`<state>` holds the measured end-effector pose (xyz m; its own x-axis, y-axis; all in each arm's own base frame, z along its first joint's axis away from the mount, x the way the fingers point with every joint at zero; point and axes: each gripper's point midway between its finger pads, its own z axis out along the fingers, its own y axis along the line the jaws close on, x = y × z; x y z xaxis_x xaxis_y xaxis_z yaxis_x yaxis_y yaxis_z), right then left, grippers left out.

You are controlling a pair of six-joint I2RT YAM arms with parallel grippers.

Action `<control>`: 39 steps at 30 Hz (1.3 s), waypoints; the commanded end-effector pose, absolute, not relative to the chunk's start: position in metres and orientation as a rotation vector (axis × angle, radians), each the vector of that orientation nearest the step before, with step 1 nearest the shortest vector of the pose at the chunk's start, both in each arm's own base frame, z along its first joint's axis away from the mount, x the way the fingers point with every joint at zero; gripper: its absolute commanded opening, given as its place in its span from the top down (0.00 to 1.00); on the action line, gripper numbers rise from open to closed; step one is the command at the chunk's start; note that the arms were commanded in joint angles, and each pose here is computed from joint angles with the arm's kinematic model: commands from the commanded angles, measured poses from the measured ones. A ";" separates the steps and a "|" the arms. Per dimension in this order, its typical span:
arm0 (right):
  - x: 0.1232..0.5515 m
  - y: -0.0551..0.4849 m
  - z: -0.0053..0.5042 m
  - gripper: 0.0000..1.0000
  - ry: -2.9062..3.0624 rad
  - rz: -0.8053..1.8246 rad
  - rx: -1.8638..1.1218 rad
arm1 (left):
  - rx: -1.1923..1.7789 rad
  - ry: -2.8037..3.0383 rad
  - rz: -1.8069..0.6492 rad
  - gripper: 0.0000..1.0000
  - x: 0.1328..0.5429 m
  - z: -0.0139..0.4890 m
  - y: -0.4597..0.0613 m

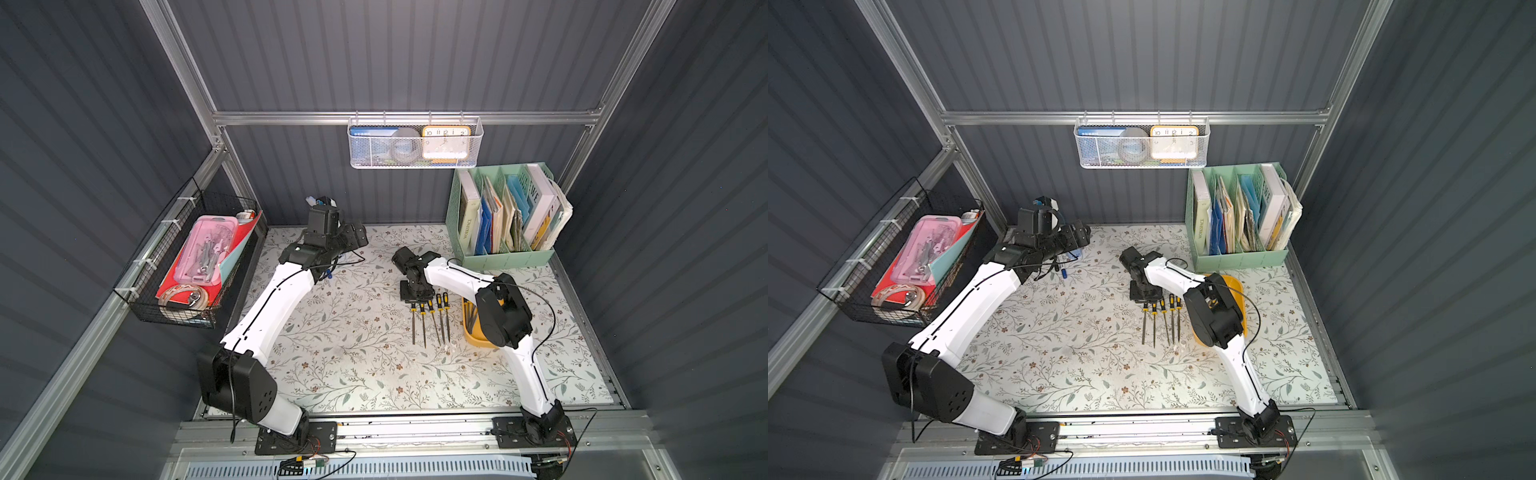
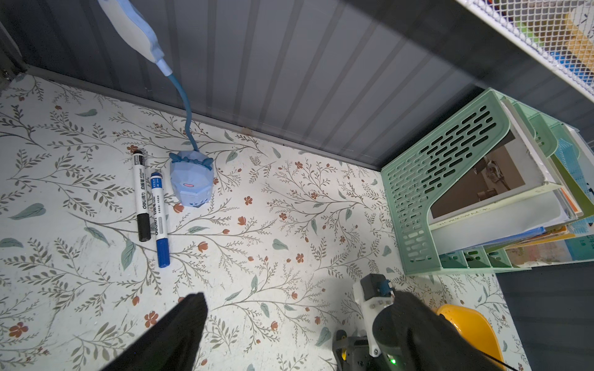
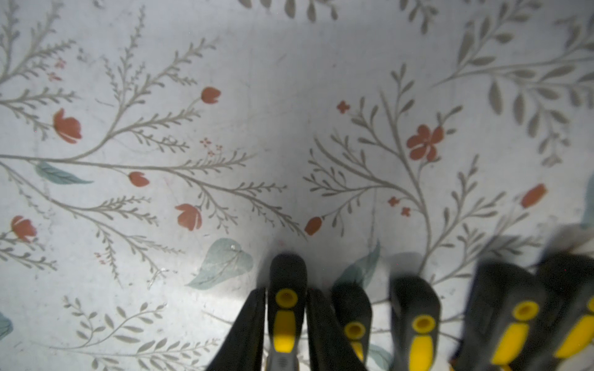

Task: Take the file tool out of the storage box
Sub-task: Place the file tool at the center of the board, then pick up the file tool from the storage box.

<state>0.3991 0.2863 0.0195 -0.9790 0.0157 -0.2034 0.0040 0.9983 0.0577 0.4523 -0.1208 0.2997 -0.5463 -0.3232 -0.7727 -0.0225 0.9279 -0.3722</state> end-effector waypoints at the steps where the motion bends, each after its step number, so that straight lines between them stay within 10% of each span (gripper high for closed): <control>1: 0.410 0.287 0.055 0.70 2.869 0.113 0.033 | -0.245 2.108 -0.395 0.04 0.452 0.305 -0.118; 11: 0.419 0.208 0.147 0.66 2.659 0.133 0.221 | -0.239 2.108 -0.390 0.04 0.453 0.306 -0.118; 20: 0.388 0.077 0.104 0.64 2.751 -0.018 0.562 | -0.233 2.111 -0.412 0.04 0.457 0.304 -0.122; 39: 0.370 0.049 0.028 0.64 2.920 -0.086 0.648 | -0.244 2.110 -0.401 0.04 0.456 0.307 -0.119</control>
<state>0.3729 0.0498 0.0379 -0.8880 0.4215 -0.1838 0.4316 0.9019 -0.0168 0.4533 -0.1197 0.2981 -0.5494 -0.3246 -0.7699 -0.0247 0.9274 -0.3733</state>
